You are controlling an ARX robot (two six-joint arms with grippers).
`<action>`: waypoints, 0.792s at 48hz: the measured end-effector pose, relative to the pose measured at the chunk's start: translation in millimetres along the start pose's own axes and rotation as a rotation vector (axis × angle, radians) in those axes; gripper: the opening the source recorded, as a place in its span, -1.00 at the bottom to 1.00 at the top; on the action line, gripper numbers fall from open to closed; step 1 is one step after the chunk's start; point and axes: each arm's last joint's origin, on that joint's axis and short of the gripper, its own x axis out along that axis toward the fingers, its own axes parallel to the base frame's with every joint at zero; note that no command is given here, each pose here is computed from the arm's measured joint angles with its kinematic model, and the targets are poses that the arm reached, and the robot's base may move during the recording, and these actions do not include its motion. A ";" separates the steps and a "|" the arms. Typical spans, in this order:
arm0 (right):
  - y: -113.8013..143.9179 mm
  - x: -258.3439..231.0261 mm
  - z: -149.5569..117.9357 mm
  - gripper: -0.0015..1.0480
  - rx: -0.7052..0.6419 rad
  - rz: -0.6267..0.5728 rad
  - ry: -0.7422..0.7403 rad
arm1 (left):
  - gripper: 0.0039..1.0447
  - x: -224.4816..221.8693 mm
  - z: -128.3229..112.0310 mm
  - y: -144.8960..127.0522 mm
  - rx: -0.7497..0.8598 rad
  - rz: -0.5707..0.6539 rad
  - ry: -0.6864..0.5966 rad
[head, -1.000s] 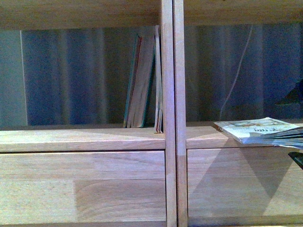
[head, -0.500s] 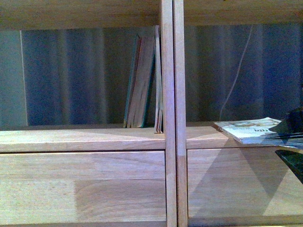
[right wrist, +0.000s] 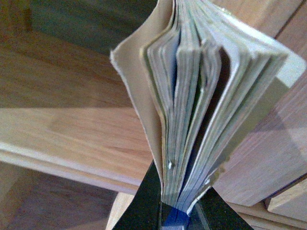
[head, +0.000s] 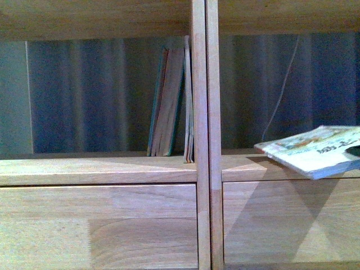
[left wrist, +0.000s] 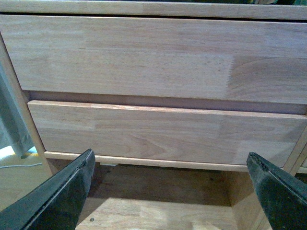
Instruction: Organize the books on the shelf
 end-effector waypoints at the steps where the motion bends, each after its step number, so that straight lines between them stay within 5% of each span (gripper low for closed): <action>1: 1.7 -5.0 2.9 -0.86 -0.007 0.009 0.000 | 0.86 0.0 0.0 0.0 0.000 0.000 0.000; 10: 20.8 -55.2 33.9 -0.86 -0.101 0.086 -0.033 | 0.86 0.0 0.0 0.0 0.000 0.000 0.000; 14: 35.4 -82.7 51.6 -0.86 -0.167 0.136 -0.069 | 0.86 2.5 5.0 3.7 -0.071 -0.102 -0.021; 29: 60.1 -107.8 54.0 -0.86 -0.251 0.230 -0.067 | 0.86 31.7 85.5 8.0 -0.357 -0.128 -0.167; 38: 83.2 -103.5 32.0 -0.86 -0.262 0.333 -0.009 | 0.86 93.3 142.4 -22.9 -0.531 -0.381 -0.151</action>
